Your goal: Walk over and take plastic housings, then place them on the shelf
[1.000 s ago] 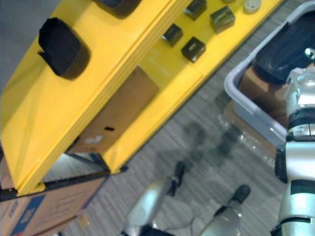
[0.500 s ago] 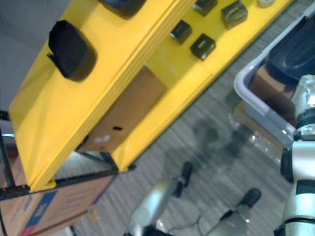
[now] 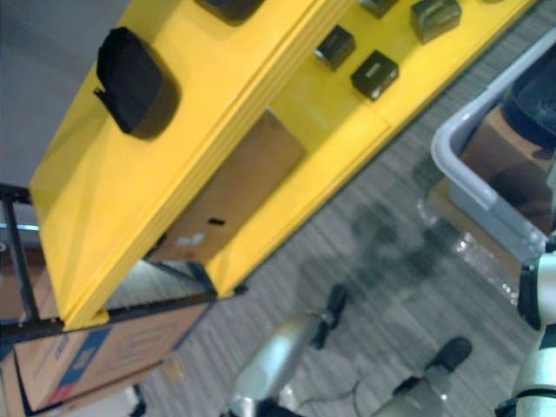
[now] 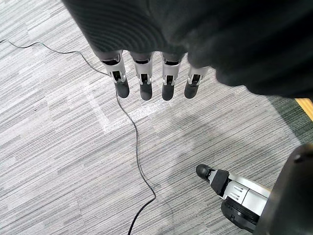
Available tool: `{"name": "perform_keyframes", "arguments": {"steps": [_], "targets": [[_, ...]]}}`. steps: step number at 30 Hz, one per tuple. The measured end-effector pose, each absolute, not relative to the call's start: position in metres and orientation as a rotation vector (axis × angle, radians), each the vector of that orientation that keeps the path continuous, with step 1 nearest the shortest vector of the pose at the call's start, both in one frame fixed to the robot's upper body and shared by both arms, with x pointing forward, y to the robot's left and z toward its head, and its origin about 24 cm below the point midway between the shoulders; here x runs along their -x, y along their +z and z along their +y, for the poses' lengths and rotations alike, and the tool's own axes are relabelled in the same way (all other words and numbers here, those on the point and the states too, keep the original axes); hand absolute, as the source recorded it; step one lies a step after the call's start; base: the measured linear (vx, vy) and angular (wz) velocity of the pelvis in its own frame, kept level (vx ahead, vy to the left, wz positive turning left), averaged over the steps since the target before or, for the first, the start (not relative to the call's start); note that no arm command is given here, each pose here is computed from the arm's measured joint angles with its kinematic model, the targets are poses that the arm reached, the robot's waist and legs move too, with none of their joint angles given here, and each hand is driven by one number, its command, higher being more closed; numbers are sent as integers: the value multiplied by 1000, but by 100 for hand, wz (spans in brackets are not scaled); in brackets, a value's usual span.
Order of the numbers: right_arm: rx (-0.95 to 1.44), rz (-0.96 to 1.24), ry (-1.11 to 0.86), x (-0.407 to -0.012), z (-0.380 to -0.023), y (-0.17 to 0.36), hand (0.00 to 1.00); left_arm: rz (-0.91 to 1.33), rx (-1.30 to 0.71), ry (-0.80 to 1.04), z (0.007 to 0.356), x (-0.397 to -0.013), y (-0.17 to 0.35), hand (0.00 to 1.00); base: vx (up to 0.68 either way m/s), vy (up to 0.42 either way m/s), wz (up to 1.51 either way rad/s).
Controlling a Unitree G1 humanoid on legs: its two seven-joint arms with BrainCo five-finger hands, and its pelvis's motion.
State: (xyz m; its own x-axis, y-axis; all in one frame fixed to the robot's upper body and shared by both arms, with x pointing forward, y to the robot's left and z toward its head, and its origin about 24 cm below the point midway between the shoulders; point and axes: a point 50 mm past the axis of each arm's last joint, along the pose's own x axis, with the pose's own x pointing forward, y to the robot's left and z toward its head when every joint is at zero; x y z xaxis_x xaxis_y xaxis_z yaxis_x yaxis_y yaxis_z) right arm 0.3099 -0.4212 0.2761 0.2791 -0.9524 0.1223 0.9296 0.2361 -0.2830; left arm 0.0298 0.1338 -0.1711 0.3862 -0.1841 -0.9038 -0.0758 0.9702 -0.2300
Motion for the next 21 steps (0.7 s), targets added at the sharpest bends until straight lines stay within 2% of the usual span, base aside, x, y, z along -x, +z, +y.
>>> {"name": "perform_keyframes", "arguments": {"steps": [8,11,15,21], "targets": [[437,157,-1193,-312,-422,274,100,1184,250,-84,133,-28,-171,0,0,0,0],[591,196,-1193,-312,-422,277,100,1161,246,-81,134,-29,-171,0,0,0,0],[922,245,-1216,-311,-419,297,100,981,225,-75,136,-52,-161,0,0,0,0],[1092,261,-1188,-313,-415,310,100,633,218,-55,128,-111,-128,0,0,0,0]]}}
